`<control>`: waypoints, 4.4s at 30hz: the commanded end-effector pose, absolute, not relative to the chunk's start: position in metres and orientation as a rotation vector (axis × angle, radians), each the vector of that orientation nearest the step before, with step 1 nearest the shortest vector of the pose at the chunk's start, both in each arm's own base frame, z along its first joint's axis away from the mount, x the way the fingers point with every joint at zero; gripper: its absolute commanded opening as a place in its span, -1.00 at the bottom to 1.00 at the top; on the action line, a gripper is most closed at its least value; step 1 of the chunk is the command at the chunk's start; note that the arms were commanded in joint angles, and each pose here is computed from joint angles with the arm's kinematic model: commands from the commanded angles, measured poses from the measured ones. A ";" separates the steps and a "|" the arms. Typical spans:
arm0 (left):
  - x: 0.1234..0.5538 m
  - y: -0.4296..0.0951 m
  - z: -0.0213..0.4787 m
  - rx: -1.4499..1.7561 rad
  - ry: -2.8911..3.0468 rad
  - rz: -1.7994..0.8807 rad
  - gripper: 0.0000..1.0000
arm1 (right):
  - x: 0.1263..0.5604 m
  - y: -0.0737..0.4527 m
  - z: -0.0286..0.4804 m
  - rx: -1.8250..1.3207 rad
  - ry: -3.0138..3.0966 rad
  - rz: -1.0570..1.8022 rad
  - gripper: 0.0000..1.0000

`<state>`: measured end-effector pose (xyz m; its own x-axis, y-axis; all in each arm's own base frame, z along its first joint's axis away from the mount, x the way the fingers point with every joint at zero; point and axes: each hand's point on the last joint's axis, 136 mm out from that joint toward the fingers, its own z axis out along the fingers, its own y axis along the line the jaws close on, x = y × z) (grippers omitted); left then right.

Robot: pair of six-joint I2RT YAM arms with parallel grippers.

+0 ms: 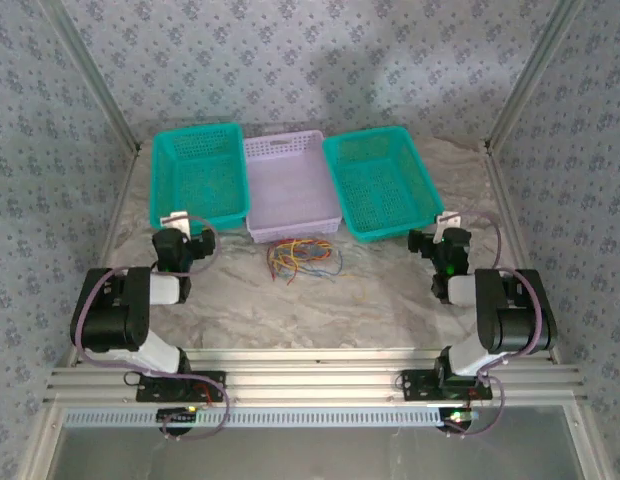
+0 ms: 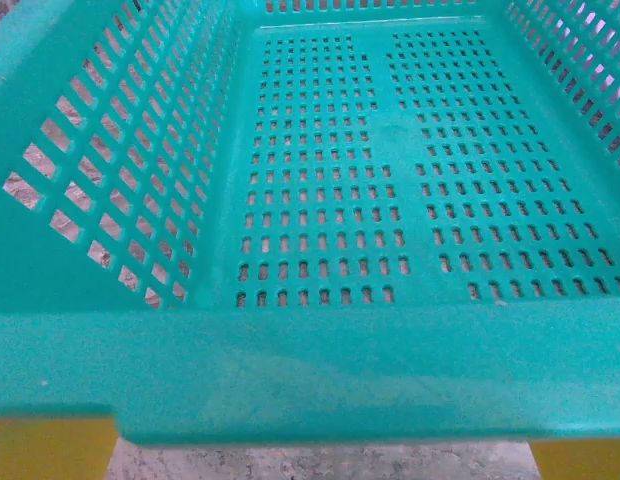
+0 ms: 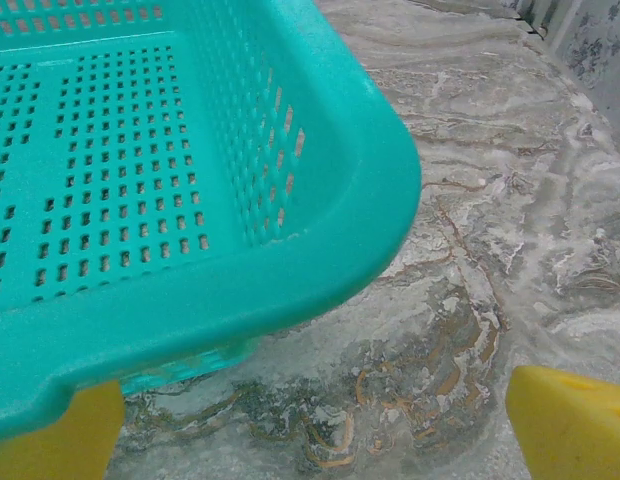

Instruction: Untangle the cables

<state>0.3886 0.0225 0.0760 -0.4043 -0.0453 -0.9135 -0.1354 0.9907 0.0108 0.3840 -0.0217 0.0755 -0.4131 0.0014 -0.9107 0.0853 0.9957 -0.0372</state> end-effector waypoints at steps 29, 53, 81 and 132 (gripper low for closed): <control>0.396 0.022 0.090 -0.123 1.947 0.087 0.99 | 0.391 -0.017 0.084 0.024 1.973 -0.069 1.00; 0.396 0.023 0.090 -0.124 1.946 0.087 0.99 | 0.310 0.068 0.302 0.211 1.659 0.635 1.00; 0.319 0.012 0.204 -0.547 1.867 -0.206 0.99 | 0.285 0.182 0.232 -0.229 1.987 0.461 1.00; 0.268 -0.216 0.092 -0.219 2.533 -0.394 0.83 | 0.327 0.250 0.075 -0.162 2.385 0.272 0.07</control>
<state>0.2601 -0.2032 0.0860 -0.8401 -0.2205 -0.4956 -0.0759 0.9525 -0.2951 0.3134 0.2443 0.0683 -0.7611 -0.0677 -0.6450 -0.2230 0.9612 0.1623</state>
